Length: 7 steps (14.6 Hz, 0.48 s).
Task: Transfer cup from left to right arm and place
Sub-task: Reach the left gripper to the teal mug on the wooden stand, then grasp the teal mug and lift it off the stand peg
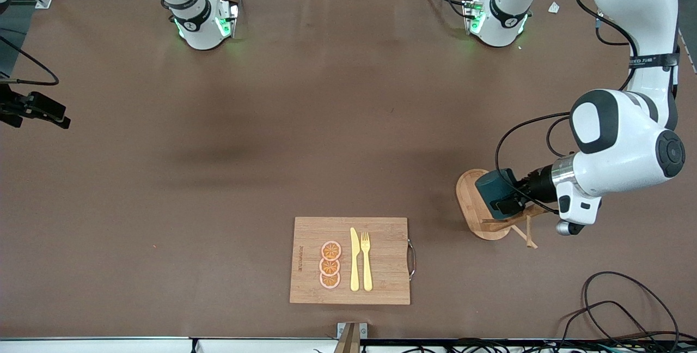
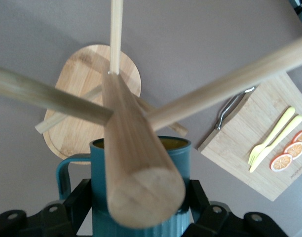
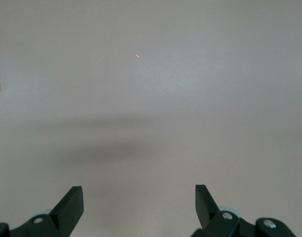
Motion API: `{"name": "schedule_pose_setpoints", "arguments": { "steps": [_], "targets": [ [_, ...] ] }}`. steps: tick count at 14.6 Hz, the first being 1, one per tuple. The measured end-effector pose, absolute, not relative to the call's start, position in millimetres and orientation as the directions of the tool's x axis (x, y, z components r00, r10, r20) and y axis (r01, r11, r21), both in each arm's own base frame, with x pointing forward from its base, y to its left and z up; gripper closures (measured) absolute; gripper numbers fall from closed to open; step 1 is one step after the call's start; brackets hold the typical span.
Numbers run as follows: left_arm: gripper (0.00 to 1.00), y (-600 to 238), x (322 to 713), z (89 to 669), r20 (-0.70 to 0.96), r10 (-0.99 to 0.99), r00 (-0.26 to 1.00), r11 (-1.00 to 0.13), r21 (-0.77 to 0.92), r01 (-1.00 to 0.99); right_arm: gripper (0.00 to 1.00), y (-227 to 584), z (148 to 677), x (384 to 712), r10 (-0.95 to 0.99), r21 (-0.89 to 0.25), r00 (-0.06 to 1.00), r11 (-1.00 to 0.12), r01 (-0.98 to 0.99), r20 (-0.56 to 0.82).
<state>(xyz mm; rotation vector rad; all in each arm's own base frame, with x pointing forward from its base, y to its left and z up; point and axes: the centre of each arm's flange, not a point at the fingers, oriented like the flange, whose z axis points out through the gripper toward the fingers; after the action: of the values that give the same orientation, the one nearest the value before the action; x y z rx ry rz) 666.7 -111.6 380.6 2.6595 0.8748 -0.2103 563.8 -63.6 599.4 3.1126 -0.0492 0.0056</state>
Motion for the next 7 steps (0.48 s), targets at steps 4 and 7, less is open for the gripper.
{"name": "schedule_pose_setpoints", "arguments": {
  "steps": [4, 7],
  "targets": [
    [0.16, -131.4, 653.3, 404.3, -0.302, 0.563, 0.769, -0.737, 0.237, 0.633, 0.0, -63.7, 599.8, 563.8, -0.031, 0.029, 1.0, -0.999, -0.031, 0.005],
    [0.16, -155.0, 637.5, 430.7, -0.343, 0.567, 0.749, -0.728, 0.218, 0.651, 0.0, -63.6, 600.1, 563.8, -0.028, 0.029, 1.0, -0.999, -0.028, 0.005]
  ]
}}
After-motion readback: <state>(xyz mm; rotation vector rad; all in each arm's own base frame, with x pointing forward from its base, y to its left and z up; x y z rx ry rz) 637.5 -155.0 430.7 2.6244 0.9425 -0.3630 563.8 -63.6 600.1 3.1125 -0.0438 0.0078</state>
